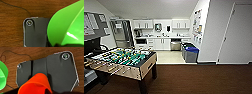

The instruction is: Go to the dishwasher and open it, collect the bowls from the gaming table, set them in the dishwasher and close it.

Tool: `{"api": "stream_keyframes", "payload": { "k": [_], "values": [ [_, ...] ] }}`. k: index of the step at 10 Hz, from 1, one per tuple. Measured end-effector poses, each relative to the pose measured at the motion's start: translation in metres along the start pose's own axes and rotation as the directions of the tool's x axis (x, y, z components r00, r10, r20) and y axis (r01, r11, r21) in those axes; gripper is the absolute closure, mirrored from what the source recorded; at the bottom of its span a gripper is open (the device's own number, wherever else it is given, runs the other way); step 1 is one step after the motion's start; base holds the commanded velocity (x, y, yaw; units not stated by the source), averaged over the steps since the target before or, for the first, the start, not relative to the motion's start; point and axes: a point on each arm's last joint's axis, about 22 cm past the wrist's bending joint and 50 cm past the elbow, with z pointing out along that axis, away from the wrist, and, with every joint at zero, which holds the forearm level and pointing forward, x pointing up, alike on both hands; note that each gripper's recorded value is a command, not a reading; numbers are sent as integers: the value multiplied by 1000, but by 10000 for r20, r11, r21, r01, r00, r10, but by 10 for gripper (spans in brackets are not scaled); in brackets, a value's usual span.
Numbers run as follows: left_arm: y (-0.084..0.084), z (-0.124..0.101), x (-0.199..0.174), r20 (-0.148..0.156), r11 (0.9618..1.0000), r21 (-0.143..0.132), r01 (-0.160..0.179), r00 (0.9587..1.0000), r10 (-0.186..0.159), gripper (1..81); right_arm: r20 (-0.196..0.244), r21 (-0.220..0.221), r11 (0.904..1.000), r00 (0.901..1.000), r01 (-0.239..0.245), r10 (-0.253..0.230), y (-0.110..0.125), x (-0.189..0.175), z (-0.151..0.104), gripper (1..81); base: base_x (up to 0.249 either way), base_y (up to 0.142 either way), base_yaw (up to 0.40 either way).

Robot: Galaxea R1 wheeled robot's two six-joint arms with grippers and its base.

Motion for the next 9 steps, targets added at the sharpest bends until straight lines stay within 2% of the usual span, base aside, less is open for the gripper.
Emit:
{"api": "stream_keyframes", "payload": {
  "k": [9],
  "values": [
    [0, 0, 0, 5, 10000, 5, 0, 10000, 0, 811, 18, -2, 10000, 10000, -3, 3, 0, -2, 0, 811, 162, 0, 0]
  ]
}}
